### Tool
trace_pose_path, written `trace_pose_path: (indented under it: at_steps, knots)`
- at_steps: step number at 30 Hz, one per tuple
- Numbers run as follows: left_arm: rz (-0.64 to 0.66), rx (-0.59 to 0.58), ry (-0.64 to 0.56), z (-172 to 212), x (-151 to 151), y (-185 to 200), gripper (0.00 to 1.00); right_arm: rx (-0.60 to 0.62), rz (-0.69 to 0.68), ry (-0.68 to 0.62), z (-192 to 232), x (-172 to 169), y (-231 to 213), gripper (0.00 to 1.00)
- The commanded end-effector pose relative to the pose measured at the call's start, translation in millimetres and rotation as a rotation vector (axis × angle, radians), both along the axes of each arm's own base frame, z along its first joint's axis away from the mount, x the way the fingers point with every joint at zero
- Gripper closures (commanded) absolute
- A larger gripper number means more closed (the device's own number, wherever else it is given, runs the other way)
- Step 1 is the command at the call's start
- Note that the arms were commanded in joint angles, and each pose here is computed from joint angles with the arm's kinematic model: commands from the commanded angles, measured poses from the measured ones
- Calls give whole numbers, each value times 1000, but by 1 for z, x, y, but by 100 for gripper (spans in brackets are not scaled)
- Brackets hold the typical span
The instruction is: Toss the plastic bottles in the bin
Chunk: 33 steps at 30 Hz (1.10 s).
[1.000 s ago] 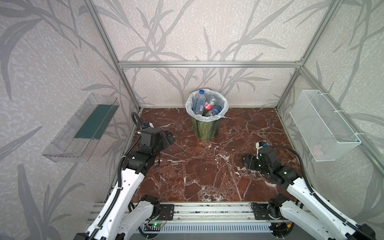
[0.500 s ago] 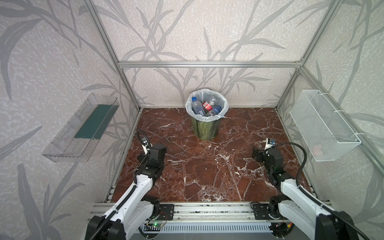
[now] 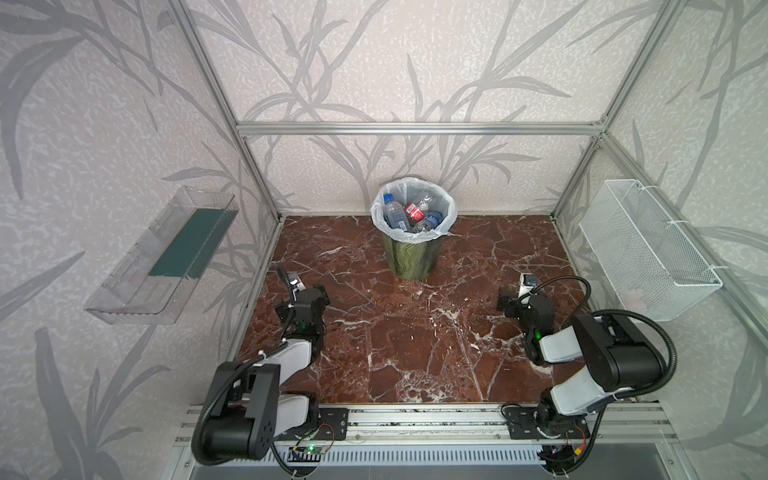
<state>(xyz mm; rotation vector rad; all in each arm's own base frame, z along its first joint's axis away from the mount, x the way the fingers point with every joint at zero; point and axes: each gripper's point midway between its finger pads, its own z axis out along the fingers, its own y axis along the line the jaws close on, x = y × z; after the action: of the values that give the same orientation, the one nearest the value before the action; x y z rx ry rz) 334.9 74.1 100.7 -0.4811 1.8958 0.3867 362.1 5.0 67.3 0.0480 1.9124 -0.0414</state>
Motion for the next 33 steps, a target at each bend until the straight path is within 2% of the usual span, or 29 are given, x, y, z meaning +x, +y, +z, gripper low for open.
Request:
trace_pose_path:
  at_steps: [1, 3, 5, 7, 9, 11, 16, 19, 33]
  knots:
    - [-107, 20, -103, 19, 28, -10, 1, -6, 46, -61, 30, 20, 7, 1]
    - [-111, 8, -76, 4, 38, -8, 1, -9, 80, -65, 29, 31, 13, 1]
    - [-159, 24, -47, -3, 52, -15, 1, -16, 103, 3, 25, 34, 17, 1]
    - [-164, 0, 7, -7, 51, -16, 1, -25, 113, 2, 26, 35, 19, 1]
    - [-160, 13, -28, -4, 52, -15, 1, -28, 112, -45, 27, 35, 19, 1]
    - [-163, 10, -8, -5, 52, -15, 1, -30, 111, -9, 25, 34, 19, 1]
    - [-180, 9, 2, -6, 52, -19, 1, -36, 162, -45, 28, 32, 28, 1]
    - [-181, 10, -3, -5, 53, -19, 1, -36, 193, -23, 26, 36, 33, 1]
    - [-181, 10, -1, -6, 53, -19, 1, -36, 197, -21, 26, 36, 33, 1]
